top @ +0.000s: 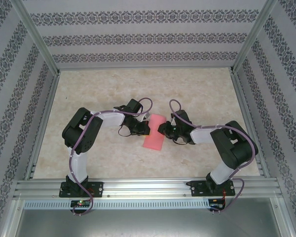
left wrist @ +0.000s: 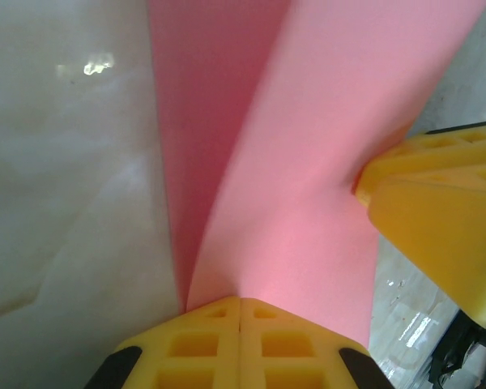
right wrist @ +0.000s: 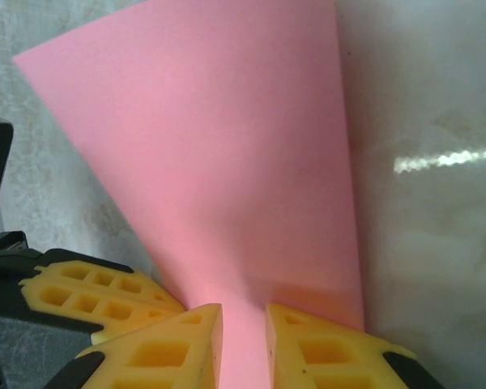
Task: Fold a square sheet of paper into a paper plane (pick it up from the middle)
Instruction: Fold the square sheet of paper in half at the center of the table.
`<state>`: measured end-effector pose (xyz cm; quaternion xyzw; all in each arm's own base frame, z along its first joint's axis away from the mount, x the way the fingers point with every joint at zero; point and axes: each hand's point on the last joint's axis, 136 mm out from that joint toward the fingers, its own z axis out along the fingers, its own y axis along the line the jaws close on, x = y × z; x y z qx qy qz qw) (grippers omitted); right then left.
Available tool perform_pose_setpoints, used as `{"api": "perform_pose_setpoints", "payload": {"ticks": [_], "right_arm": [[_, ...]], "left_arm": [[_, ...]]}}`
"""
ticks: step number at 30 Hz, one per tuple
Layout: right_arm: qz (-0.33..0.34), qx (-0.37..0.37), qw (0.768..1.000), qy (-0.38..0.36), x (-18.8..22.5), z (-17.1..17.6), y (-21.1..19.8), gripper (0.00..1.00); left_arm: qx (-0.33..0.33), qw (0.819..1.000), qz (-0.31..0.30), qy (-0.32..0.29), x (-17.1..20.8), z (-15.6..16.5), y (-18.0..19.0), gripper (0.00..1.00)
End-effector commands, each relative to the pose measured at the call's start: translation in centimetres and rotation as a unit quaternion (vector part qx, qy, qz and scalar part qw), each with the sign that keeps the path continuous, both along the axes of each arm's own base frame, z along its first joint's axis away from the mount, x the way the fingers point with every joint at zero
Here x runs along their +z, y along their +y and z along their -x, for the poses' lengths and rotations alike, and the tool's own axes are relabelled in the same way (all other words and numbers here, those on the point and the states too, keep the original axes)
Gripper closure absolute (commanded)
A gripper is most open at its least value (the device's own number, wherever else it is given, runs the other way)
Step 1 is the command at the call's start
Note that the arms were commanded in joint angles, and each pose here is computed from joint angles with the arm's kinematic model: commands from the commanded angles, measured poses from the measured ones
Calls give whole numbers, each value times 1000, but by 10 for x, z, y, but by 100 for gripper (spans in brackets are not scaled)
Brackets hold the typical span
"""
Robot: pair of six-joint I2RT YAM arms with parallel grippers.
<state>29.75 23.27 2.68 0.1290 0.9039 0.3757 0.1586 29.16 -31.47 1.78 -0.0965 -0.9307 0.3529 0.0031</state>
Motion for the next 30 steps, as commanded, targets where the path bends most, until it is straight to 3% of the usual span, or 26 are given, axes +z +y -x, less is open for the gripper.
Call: {"api": "perform_pose_setpoints", "payload": {"ticks": [1,5,15,25,30], "right_arm": [[-9,8,999,-44,34,-13,2,78],[-8,11,999,-51,38,-23,2,77],[33,-9,999,14,-22,-17,-16,77],[9,-11,999,-31,28,-41,-10,76],[19,-17,1000,-7,7,-46,-14,76]], "left_arm": [[-10,997,-70,38,-41,22,18,100],[-11,997,-70,37,-40,22,18,100],[-10,997,-69,36,-39,21,17,100],[-12,997,-74,34,-39,23,20,100],[-11,997,-73,33,-37,22,19,100]]}}
